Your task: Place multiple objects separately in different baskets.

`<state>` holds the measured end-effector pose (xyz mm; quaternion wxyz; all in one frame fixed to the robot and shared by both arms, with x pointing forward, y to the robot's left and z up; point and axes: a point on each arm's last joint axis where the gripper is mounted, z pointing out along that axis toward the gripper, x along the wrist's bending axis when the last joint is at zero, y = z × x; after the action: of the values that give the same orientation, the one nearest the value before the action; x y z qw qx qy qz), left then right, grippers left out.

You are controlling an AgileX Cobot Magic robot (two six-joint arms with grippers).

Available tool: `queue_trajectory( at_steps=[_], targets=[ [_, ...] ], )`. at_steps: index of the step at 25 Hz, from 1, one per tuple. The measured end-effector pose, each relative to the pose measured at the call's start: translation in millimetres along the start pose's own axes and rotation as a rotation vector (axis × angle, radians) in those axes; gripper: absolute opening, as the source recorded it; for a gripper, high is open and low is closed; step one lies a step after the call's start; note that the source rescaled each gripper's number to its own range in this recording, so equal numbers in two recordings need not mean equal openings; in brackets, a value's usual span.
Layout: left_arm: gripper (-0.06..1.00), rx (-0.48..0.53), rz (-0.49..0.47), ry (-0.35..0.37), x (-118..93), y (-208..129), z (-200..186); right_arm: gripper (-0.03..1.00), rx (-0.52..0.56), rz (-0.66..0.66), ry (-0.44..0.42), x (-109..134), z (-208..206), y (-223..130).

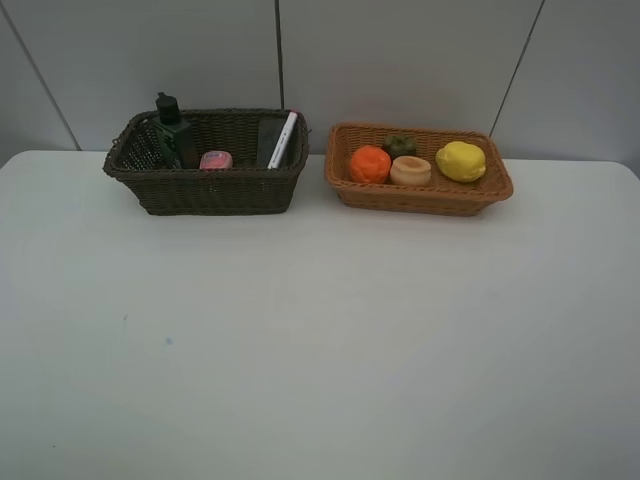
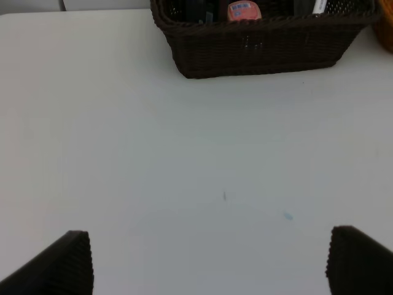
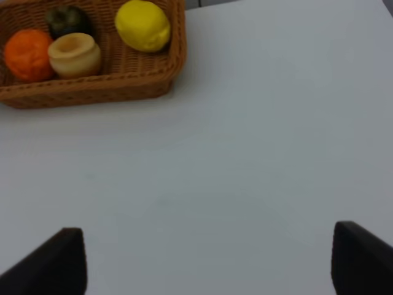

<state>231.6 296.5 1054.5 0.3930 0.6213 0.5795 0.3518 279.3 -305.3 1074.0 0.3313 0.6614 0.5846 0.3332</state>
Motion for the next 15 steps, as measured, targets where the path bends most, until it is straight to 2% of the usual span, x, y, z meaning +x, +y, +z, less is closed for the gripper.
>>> queue_trajectory(
  at_steps=[6,9,15],
  targets=[
    [1.00,0.000,0.000,0.000,0,0,0,0.81,-0.169,0.006,0.045,-5,-27,-18],
    [1.00,0.000,0.000,0.000,0,0,0,0.81,-0.218,0.011,0.045,-8,-37,-27],
    [1.00,0.000,0.000,0.000,0,0,0,0.81,-0.158,0.020,-0.044,-17,-33,-38]
  ],
)
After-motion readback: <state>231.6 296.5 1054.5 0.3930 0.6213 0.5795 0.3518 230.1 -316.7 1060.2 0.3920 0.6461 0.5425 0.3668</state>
